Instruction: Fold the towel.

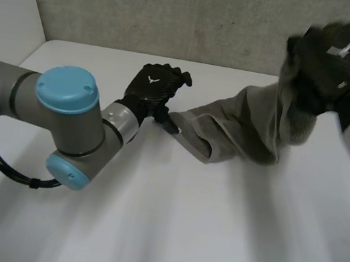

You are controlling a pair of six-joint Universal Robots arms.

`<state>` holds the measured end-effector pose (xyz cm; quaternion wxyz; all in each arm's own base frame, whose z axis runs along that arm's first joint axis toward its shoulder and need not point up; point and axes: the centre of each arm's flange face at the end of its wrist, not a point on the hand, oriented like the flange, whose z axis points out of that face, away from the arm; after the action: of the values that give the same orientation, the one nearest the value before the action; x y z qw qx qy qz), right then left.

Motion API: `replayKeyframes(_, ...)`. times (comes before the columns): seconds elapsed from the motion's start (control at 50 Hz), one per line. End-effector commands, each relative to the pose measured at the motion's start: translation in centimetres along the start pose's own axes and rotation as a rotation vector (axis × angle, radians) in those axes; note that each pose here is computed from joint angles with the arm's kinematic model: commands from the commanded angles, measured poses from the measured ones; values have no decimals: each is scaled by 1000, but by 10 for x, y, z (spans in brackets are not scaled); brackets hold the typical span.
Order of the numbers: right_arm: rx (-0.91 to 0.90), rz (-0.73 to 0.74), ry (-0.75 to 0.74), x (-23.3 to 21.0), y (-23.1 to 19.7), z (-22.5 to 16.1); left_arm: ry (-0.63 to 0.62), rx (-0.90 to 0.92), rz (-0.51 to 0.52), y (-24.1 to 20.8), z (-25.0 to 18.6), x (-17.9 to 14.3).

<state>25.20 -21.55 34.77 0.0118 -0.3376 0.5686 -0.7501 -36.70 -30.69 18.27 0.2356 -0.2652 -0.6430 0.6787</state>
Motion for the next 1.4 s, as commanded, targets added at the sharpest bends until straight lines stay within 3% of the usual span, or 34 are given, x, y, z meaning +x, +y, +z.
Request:
replayKeyframes(0.02, 135, 20, 50, 22, -56, -37, 12, 18, 3, 12, 17, 10)
replayKeyframes(0.24, 189, 49, 82, 32, -76, -53, 35, 39, -6, 40, 45, 19)
replayKeyframes(0.42, 198, 44, 93, 36, -77, -51, 111, -89, -21, 72, 32, 44)
replayKeyframes(0.6, 183, 47, 72, 31, -72, -50, 146, -100, -34, 74, 28, 50)
replayKeyframes(0.86, 161, 49, 62, 28, -65, -48, 201, -87, -177, 60, 21, 80)
replayKeyframes(0.9, 160, 46, 60, 27, -65, -48, 219, -102, -249, 60, 17, 90)
replayKeyframes(1.06, 159, 40, 73, 30, -64, -46, 220, -135, -388, 57, 9, 94)
replayKeyframes(1.14, 161, 40, 74, 30, -64, -46, 211, -121, -391, 48, 8, 93)
replayKeyframes(1.24, 167, 43, 83, 31, -61, -40, 168, -63, -382, 22, 11, 73)
replayKeyframes(1.28, 178, 41, 102, 34, -62, -38, 40, 37, -364, -12, 16, 25)
replayKeyframes(1.34, 187, 42, 110, 36, -63, -37, -32, 99, -342, -31, 16, -1)
replayKeyframes(1.38, 191, 42, 112, 36, -64, -37, -118, 238, -235, -74, 7, -34)
replayKeyframes(1.4, 191, 42, 112, 36, -64, -37, -118, 238, -234, -74, 7, -35)
